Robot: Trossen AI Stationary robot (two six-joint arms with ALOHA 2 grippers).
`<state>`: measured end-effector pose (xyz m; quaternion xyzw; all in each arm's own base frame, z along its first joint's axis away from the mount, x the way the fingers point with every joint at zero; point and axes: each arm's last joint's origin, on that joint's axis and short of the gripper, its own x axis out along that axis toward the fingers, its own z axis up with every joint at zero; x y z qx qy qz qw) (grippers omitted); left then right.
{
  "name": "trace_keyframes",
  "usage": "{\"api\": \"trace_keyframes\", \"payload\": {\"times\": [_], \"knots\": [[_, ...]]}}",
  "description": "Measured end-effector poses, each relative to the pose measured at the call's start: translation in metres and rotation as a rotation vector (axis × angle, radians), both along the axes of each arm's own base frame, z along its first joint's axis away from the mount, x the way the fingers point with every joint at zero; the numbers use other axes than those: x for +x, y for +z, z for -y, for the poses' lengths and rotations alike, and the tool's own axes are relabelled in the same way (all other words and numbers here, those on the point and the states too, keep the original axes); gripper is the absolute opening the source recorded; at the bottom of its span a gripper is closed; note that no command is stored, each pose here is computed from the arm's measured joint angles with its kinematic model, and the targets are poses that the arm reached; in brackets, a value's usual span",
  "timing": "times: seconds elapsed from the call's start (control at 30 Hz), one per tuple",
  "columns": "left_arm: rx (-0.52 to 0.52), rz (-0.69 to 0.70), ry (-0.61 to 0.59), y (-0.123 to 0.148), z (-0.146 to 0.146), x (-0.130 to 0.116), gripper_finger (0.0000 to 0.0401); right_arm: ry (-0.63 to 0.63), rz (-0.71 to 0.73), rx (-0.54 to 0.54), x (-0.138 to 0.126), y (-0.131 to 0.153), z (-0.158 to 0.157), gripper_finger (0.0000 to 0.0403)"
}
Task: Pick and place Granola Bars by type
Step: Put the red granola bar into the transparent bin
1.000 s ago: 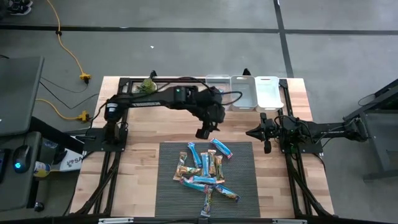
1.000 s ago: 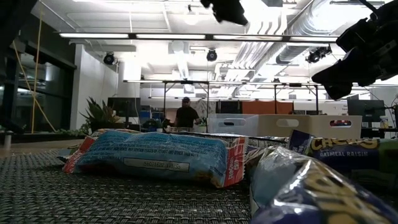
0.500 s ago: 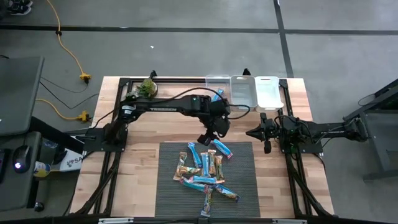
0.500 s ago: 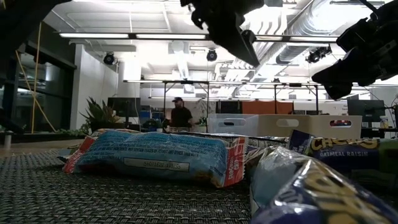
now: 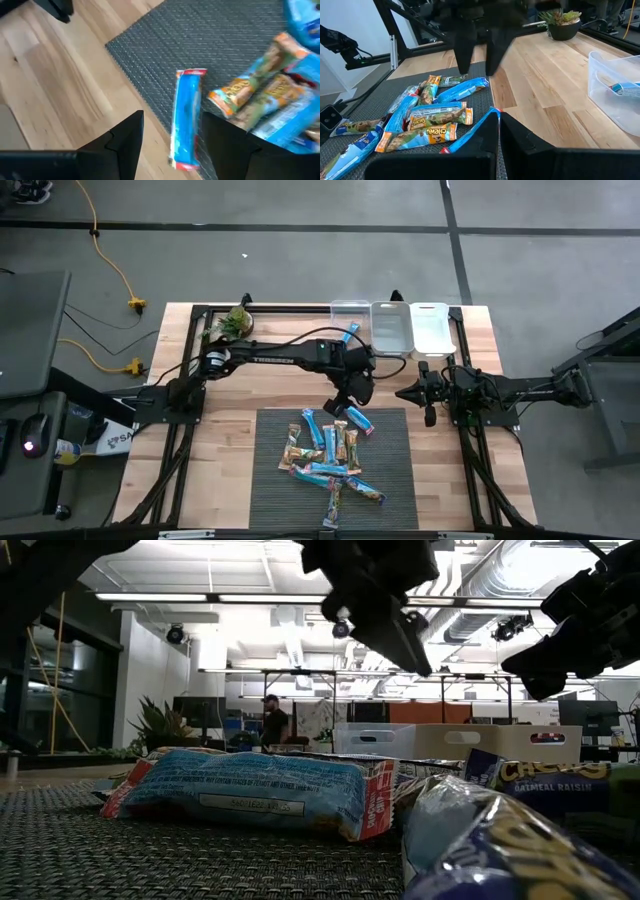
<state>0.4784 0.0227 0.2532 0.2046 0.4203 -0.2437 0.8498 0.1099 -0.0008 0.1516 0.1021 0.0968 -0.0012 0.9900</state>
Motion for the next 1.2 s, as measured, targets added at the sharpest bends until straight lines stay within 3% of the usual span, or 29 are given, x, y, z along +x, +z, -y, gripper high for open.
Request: {"api": "trace_keyframes", "payload": {"times": [0.17,0.63,1.2], "knots": [[0.02,0.013,-0.019,-0.006,-0.001,0.004,0.0195,0.0,0.0,0.0,0.0,0.0,0.0,0.0],[0.027,-0.044,-0.057,-0.058,0.01,0.022,0.0195,0.0,0.0,0.0,0.0,0.0,0.0,0.0],[-0.004,-0.078,-0.086,-0.079,0.016,0.027,0.0195,0.0,0.0,0.0,0.0,0.0,0.0,0.0]]}}
